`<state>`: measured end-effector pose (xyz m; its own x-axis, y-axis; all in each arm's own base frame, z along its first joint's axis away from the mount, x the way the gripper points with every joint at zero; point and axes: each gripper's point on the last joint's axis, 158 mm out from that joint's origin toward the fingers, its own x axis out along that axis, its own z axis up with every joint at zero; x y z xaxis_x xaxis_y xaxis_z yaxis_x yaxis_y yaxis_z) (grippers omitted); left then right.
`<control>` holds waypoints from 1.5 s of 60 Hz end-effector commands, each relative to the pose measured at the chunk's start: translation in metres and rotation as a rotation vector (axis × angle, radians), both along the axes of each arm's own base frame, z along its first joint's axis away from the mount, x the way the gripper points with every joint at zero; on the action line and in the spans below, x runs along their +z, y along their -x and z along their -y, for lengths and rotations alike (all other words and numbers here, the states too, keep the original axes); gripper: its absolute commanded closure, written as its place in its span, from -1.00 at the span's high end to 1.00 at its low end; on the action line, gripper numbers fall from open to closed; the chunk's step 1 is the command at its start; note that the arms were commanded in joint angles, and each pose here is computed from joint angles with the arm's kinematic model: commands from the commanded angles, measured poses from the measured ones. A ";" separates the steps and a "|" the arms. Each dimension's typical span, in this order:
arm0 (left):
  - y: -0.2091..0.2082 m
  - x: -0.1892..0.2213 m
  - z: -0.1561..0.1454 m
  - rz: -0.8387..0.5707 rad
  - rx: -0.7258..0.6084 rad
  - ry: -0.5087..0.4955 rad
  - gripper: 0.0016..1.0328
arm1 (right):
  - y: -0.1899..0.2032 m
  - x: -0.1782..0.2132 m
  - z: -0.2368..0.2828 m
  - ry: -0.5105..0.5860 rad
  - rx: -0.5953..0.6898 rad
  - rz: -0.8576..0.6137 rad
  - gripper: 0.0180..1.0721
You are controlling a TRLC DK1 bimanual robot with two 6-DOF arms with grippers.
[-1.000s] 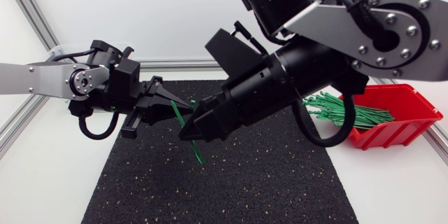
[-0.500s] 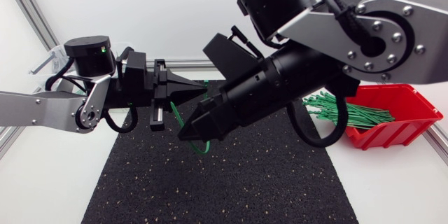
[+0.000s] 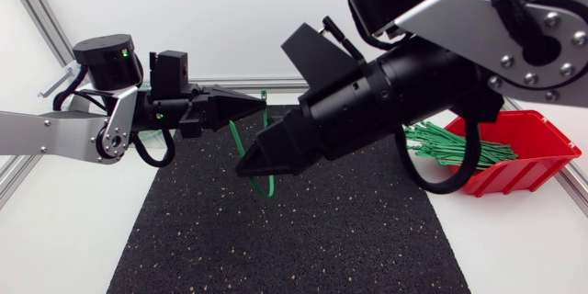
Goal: Take a green cable tie from the red box, thread the tail through the head to close it, then place it in the transparent bin on the left.
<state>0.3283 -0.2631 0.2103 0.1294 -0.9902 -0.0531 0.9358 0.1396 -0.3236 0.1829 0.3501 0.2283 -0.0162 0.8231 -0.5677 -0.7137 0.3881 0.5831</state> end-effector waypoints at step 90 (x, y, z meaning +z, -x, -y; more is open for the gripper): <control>0.062 0.051 0.017 -0.129 -0.167 0.064 -0.94 | 0.014 0.089 0.010 -0.189 -0.337 -0.780 -0.89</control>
